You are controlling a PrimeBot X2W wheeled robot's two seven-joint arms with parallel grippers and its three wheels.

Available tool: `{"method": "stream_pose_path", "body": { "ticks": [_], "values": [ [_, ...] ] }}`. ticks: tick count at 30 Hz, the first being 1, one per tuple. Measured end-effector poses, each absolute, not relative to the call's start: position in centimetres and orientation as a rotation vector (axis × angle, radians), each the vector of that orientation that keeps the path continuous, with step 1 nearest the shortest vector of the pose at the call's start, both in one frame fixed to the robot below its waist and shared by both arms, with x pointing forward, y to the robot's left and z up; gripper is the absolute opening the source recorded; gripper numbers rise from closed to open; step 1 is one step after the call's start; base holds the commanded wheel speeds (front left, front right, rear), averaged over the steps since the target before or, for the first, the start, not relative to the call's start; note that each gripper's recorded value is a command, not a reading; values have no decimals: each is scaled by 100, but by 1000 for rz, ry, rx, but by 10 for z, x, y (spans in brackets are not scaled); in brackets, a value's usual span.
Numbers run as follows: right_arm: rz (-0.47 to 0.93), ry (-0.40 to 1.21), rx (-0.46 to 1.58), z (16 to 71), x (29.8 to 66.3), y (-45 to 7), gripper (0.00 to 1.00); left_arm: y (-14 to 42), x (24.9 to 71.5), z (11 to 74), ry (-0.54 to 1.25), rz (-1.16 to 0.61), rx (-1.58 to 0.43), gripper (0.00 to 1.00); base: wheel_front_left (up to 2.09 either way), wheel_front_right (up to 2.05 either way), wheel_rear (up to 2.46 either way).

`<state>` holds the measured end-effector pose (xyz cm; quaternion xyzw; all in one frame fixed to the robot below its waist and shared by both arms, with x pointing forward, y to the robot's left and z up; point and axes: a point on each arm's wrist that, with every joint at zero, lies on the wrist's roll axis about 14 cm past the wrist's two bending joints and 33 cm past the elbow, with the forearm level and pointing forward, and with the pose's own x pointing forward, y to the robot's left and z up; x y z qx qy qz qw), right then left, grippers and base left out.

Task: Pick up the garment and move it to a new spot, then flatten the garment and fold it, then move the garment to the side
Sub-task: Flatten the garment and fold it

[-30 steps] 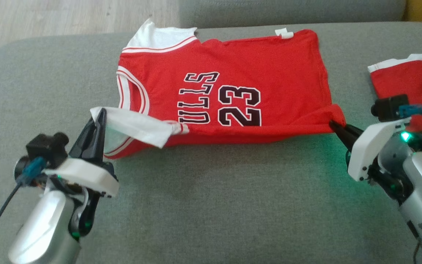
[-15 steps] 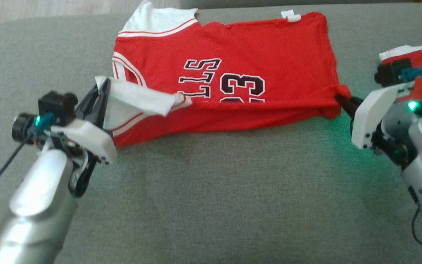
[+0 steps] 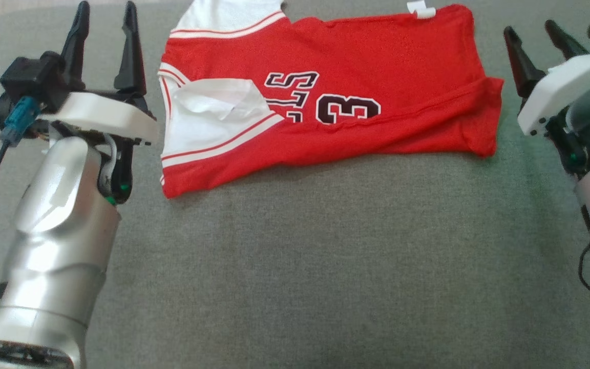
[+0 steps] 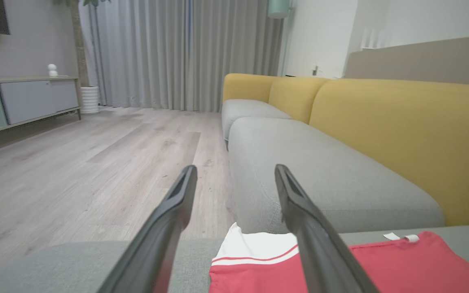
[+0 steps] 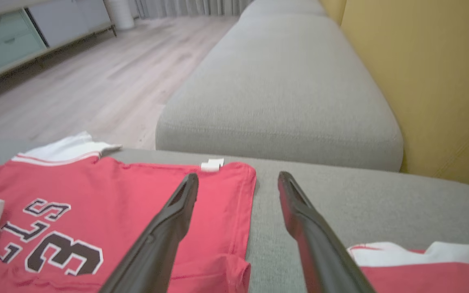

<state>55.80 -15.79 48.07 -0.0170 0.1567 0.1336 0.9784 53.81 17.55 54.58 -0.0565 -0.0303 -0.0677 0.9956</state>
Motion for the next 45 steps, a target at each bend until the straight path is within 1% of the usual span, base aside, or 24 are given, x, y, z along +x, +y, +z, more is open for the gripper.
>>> {"method": "stream_pose_path", "body": {
  "ticks": [4, 5, 8, 10, 11, 13, 16, 21, 24, 30, 35, 39, 45],
  "values": [
    [266, 190, -28, 498, 549, -160, 100, 182, 523, 572, -155, -95, -189, 100, 0, 0, 0],
    [266, 190, -28, 498, 549, -160, 100, 182, 523, 572, -155, -95, -189, 100, 0, 0, 0],
    [278, 117, -31, 503, 533, -157, 100, 180, 500, 573, -186, -86, -218, 100, 0, 0, 0],
    [272, 74, 2, 507, 523, -156, 100, 180, 483, 565, -183, -69, -247, 100, 0, 0, 0],
    [257, 42, 41, 511, 512, -155, 100, 179, 466, 556, -173, -50, -279, 100, 0, 0, 0],
    [250, 29, 57, 511, 507, -154, 100, 179, 458, 550, -163, -42, -293, 100, 0, 0, 0],
    [201, 12, 154, 508, 488, -155, 100, 174, 435, 532, -123, -27, -334, 100, 0, 0, 0],
    [171, 69, 220, 476, 447, -144, 100, 171, 407, 499, -38, -7, -340, 100, 0, 0, 0],
    [164, 92, 218, 465, 434, -142, 100, 169, 403, 489, -6, -8, -329, 100, 0, 0, 0],
    [168, 60, 211, 474, 437, -138, 100, 163, 404, 459, 92, -13, -306, 100, 0, 0, 0],
    [164, 67, 204, 473, 441, -141, 100, 155, 421, 435, 191, -32, -276, 100, 0, 0, 0],
    [157, 81, 205, 469, 443, -144, 100, 154, 433, 411, 303, -17, -250, 100, 0, 0, 0],
    [152, 76, 197, 469, 450, -147, 100, 155, 435, 370, 473, -1, -202, 100, 0, 0, 0]
  ]
}}
